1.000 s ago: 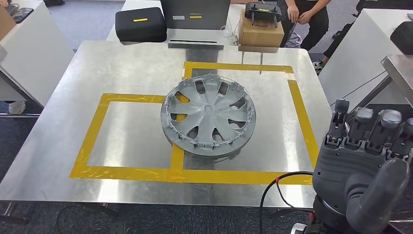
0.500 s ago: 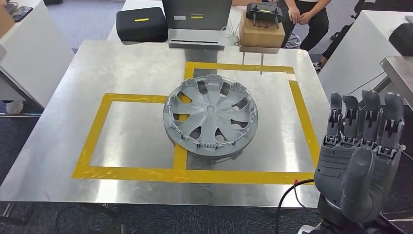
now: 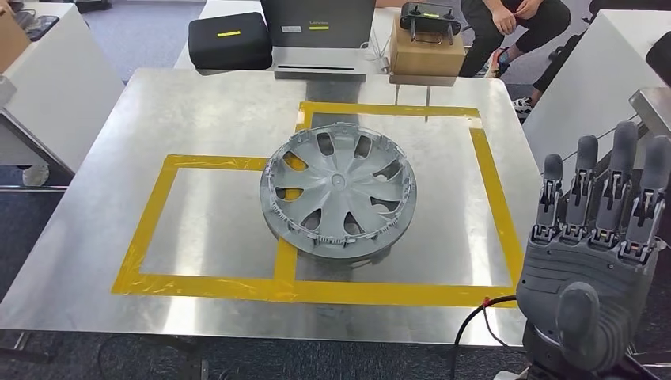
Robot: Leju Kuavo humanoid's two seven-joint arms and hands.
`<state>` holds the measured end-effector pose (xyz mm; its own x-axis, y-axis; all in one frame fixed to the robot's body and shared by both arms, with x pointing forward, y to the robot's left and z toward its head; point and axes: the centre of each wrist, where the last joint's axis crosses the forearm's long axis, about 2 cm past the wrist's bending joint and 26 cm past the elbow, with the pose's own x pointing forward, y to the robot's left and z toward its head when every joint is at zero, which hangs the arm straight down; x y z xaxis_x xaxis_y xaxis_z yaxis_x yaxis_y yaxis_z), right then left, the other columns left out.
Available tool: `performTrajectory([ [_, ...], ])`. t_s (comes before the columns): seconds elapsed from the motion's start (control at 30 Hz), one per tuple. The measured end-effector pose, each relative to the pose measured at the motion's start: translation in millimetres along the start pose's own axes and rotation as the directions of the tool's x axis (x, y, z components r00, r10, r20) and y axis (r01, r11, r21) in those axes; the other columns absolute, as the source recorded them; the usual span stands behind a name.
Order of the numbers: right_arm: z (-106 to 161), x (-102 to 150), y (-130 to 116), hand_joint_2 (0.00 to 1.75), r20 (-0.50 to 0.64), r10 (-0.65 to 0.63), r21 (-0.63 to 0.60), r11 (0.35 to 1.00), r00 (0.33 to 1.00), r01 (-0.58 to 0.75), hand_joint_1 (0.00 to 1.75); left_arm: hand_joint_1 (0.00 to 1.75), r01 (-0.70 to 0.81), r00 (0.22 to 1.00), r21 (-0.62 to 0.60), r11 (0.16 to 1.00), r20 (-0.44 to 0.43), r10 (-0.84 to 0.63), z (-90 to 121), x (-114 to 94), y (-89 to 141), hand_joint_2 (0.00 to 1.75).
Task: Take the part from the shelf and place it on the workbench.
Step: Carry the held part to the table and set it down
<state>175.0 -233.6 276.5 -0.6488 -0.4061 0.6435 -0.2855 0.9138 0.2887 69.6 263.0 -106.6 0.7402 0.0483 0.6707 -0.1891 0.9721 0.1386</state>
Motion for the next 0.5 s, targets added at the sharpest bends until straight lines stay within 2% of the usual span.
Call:
performTrajectory([
  [0.33,0.3,-0.5,-0.2,1.75,-0.002,0.001,0.000,1.000,1.000,-0.001,0.00,0.00,0.001,1.000,0.003,1.000,-0.002,-0.001,0.4,-1.0,1.3,0.00],
  [0.5,-3.1,2.8,-1.1,1.75,0.038,0.015,0.008,1.000,0.999,-0.016,0.00,0.00,0.021,0.998,-0.010,1.000,-0.051,-0.021,0.9,-1.5,0.4,0.00],
])
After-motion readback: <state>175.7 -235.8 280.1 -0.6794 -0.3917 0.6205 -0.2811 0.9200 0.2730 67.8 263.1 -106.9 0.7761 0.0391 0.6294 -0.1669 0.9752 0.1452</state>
